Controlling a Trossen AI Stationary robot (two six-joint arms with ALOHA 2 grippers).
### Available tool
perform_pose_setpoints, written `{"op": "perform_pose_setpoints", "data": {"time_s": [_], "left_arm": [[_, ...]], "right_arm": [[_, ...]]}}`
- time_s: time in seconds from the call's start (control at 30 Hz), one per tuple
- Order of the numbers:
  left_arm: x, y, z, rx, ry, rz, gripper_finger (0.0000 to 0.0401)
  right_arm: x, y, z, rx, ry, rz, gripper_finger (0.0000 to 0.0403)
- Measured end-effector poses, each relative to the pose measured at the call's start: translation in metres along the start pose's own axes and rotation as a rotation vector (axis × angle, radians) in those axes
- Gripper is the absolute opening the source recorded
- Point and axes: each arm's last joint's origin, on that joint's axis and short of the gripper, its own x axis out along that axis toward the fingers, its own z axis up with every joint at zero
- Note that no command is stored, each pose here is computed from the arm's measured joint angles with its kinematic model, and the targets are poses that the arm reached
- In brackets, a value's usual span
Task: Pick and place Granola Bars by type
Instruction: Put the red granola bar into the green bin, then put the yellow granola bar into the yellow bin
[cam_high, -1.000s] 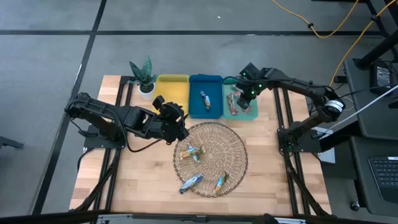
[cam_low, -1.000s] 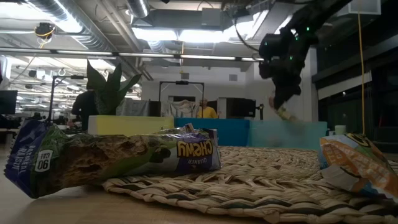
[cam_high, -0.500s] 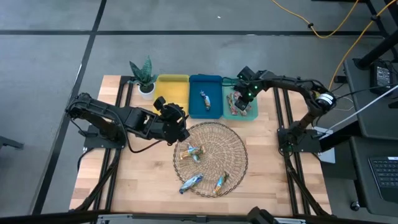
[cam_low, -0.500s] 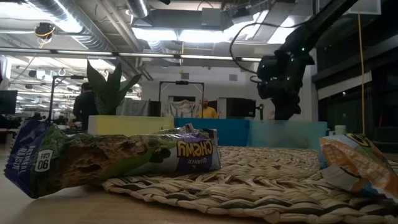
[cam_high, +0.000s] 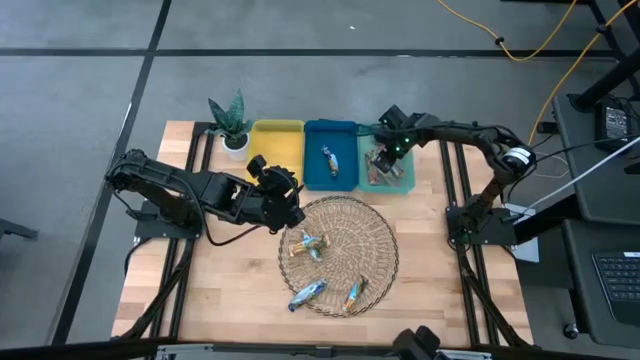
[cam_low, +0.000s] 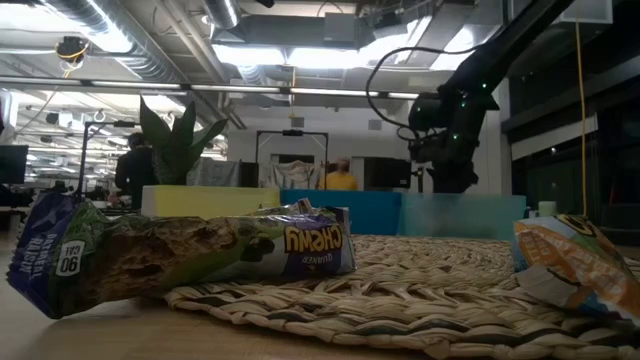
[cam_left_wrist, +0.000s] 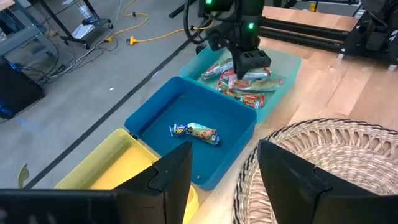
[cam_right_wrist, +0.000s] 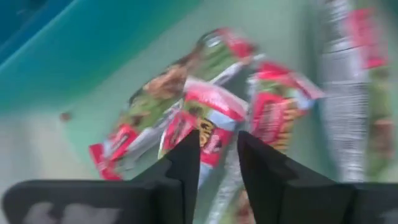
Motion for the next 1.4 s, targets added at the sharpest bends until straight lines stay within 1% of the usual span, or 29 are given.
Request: {"op": "perform_pose_setpoints", "data": {"time_s": [0.1, 0.2, 0.33, 0.43, 0.53, 0.73, 0.83, 0.9, 0.93, 1.0, 1.13, 1.2, 1.27, 1.4], "left_arm": [[0.000, 0.000, 0.000, 0.007, 0.000, 0.000, 0.0176], [0.000, 0.000, 0.000, 0.028, 0.000, 0.000, 0.0174], [0.000, 0.000, 0.000, 0.066, -0.001, 0.003, 0.0174], [0.001, 0.001, 0.000, 0.076, -0.001, 0.017, 0.0176], [0.003, 0.004, 0.000, 0.078, 0.005, 0.032, 0.0175], [0.010, 0.011, 0.001, 0.082, 0.030, 0.064, 0.0172], [0.013, 0.014, 0.002, 0.079, 0.036, 0.077, 0.0171], [0.014, 0.015, 0.003, 0.077, 0.040, 0.078, 0.0171], [0.014, 0.015, 0.003, 0.078, 0.042, 0.076, 0.0171], [0.015, 0.015, 0.003, 0.098, 0.050, 0.067, 0.0171], [0.015, 0.015, 0.002, 0.142, 0.061, 0.050, 0.0171], [0.015, 0.015, 0.002, 0.138, 0.061, 0.050, 0.0171], [0.015, 0.015, 0.002, 0.126, 0.060, 0.050, 0.0171], [0.015, 0.015, 0.002, 0.094, 0.062, 0.048, 0.0171]], "right_arm": [[-0.010, 0.001, 0.004, 0.000, -0.036, -0.010, 0.0143], [-0.028, 0.004, 0.011, 0.010, -0.100, -0.011, 0.0168], [-0.060, 0.022, 0.017, -0.048, -0.223, 0.020, 0.0186], [-0.091, 0.047, 0.018, -0.138, -0.371, 0.133, 0.0187], [-0.126, 0.083, 0.012, -0.232, -0.542, 0.246, 0.0184], [-0.192, 0.161, -0.021, -0.461, -0.879, 0.429, 0.0179], [-0.210, 0.191, -0.044, -0.609, -0.997, 0.557, 0.0178], [-0.213, 0.204, -0.060, -0.713, -1.013, 0.651, 0.0178], [-0.211, 0.208, -0.066, -0.733, -1.003, 0.676, 0.0177], [-0.205, 0.209, -0.078, -0.719, -0.983, 0.723, 0.0172], [-0.184, 0.194, -0.102, -0.640, -0.987, 0.804, 0.0154], [-0.172, 0.182, -0.118, -0.609, -1.001, 0.826, 0.0143], [-0.163, 0.164, -0.134, -0.559, -1.041, 0.825, 0.0132], [-0.152, 0.132, -0.167, -0.459, -1.164, 0.832, 0.0116]]}}
